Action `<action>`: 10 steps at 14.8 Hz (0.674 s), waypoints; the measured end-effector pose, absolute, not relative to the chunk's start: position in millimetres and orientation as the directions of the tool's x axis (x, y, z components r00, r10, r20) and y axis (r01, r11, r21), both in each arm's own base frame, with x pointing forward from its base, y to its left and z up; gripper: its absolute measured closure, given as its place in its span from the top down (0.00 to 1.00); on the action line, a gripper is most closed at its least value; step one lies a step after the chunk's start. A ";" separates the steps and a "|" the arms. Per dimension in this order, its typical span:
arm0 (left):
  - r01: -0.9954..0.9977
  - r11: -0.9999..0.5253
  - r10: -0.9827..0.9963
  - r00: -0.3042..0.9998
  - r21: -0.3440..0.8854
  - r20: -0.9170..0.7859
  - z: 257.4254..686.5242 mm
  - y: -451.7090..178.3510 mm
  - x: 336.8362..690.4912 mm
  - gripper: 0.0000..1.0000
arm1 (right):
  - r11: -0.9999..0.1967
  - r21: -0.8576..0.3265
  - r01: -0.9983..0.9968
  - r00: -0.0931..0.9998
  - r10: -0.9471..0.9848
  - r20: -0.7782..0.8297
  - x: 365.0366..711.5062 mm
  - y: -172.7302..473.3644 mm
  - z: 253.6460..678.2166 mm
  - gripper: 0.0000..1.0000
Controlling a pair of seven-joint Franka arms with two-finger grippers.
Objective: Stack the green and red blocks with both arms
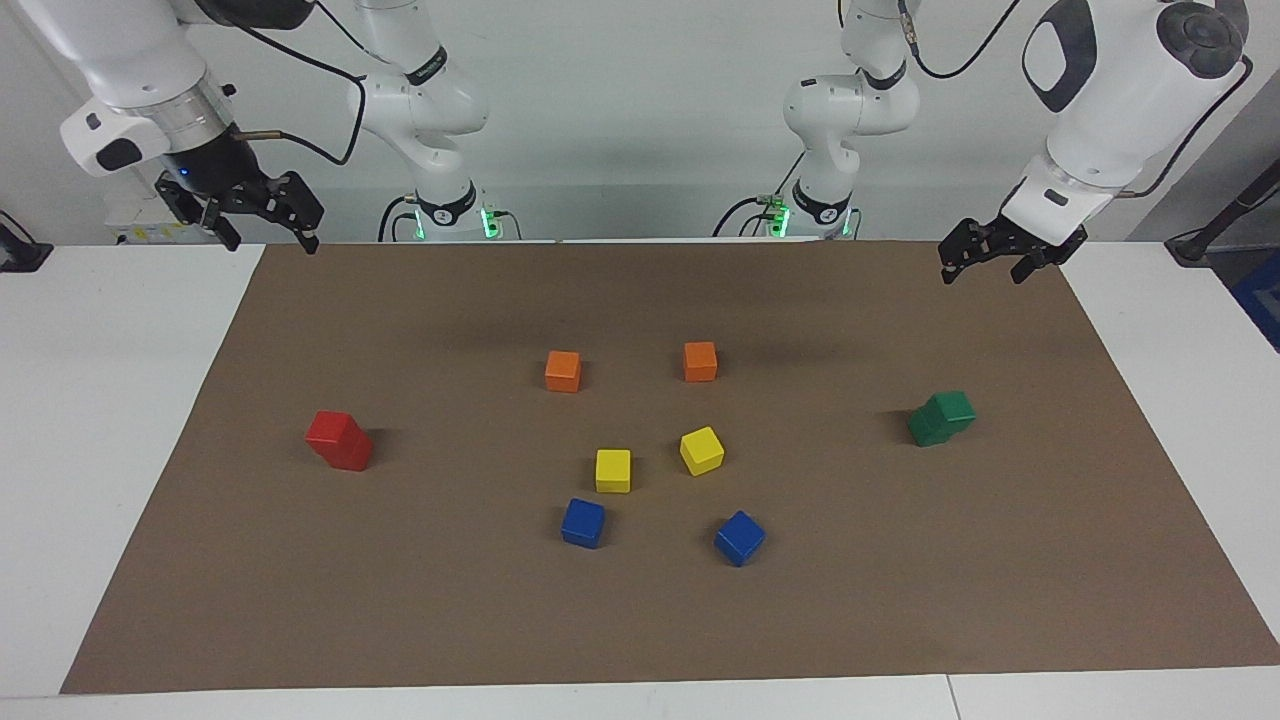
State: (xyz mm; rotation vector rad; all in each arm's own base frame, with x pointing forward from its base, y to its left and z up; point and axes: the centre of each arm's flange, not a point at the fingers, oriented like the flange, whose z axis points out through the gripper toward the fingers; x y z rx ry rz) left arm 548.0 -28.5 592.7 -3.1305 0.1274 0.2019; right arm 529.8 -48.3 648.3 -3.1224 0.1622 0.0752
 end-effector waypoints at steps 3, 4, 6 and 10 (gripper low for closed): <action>-0.081 -0.997 -0.081 0.988 0.003 -0.128 592.6 -28.5 547.9 1.00 | -0.994 -0.011 -0.105 0.993 -0.104 -0.049 529.7 -49.0 648.4 1.00; -0.081 -0.997 -0.081 0.988 0.003 -0.128 592.6 -28.5 547.9 1.00 | -0.994 -0.011 -0.105 0.993 -0.104 -0.049 529.7 -49.0 648.4 1.00; -0.081 -0.997 -0.081 0.988 0.003 -0.128 592.6 -28.5 547.9 1.00 | -0.994 -0.005 -0.105 0.993 -0.105 -0.051 529.6 -49.5 647.4 1.00; -0.081 -0.997 -0.081 0.988 0.003 -0.128 592.7 -28.5 547.9 1.00 | -0.994 0.005 -0.106 0.991 -0.106 -0.076 529.3 -51.0 635.7 1.00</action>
